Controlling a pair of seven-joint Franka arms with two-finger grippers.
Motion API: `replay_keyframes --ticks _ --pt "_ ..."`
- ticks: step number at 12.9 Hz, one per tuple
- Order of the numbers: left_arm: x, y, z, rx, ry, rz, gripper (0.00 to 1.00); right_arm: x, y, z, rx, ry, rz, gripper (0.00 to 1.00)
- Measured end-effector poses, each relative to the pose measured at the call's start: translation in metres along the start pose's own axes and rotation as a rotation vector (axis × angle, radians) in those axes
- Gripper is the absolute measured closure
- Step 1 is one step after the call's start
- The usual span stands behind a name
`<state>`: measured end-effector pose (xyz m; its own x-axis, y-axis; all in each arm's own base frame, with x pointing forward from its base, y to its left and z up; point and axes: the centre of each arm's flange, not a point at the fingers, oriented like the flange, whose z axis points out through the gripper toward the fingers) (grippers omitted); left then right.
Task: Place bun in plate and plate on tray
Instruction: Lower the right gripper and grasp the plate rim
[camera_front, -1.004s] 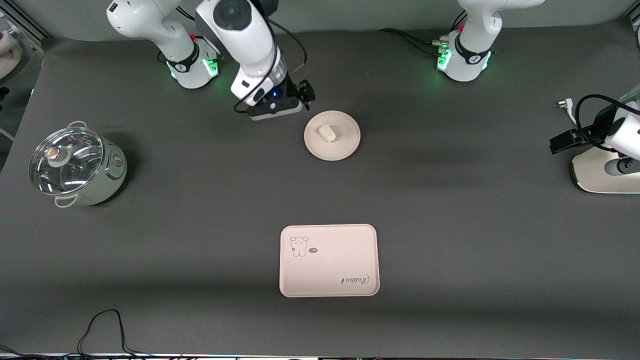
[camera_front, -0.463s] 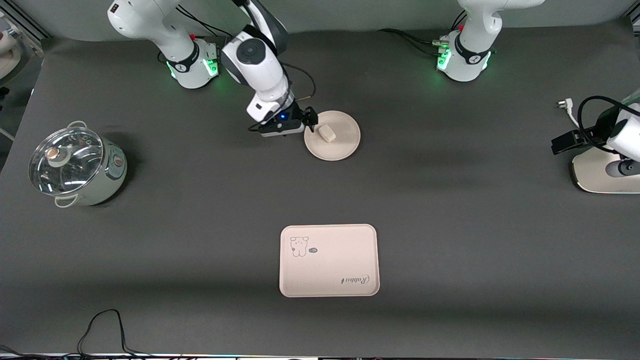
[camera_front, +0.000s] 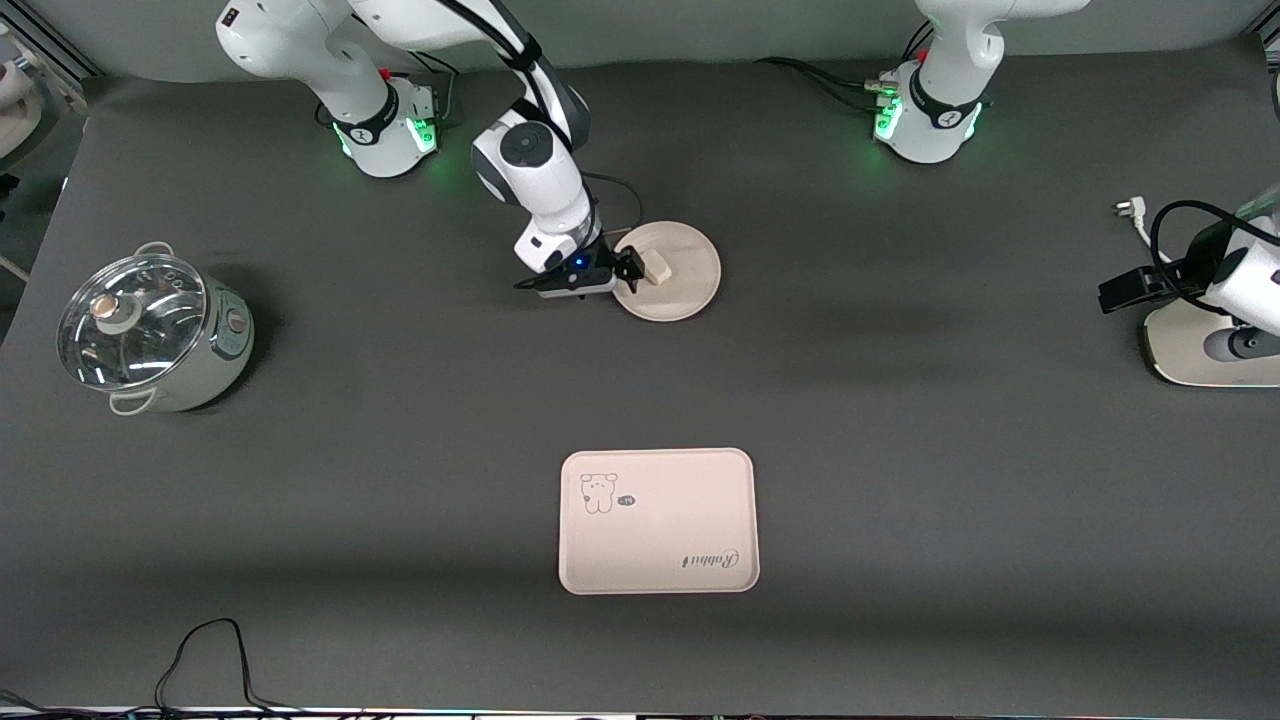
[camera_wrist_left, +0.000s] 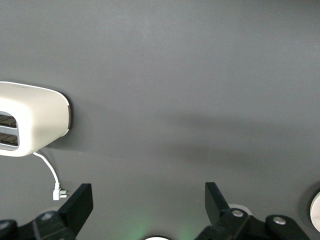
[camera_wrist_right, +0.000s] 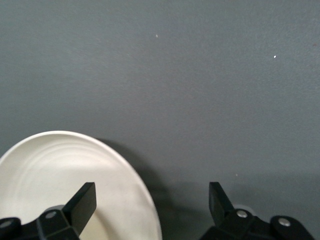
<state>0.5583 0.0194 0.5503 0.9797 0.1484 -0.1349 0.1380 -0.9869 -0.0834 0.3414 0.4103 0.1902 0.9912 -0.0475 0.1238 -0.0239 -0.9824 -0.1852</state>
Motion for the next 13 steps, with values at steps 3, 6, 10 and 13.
replay_keyframes --ticks 3,6,10,13 --pt "0.0001 0.0000 -0.0005 0.000 -0.002 0.001 0.00 -0.0040 0.0035 0.0107 -0.012 -0.007 -0.002 0.00" --pt "-0.0001 -0.0001 -0.0006 0.001 -0.004 0.001 0.00 -0.0051 0.0035 0.0117 -0.015 -0.011 -0.003 0.03" --pt "0.0002 0.0000 0.0000 0.001 -0.006 0.001 0.00 -0.0061 0.0035 0.0105 -0.030 -0.028 -0.002 0.34" --pt "0.0002 0.0000 0.0001 0.001 -0.006 0.002 0.00 -0.0063 0.0028 0.0095 -0.030 -0.030 -0.003 0.67"
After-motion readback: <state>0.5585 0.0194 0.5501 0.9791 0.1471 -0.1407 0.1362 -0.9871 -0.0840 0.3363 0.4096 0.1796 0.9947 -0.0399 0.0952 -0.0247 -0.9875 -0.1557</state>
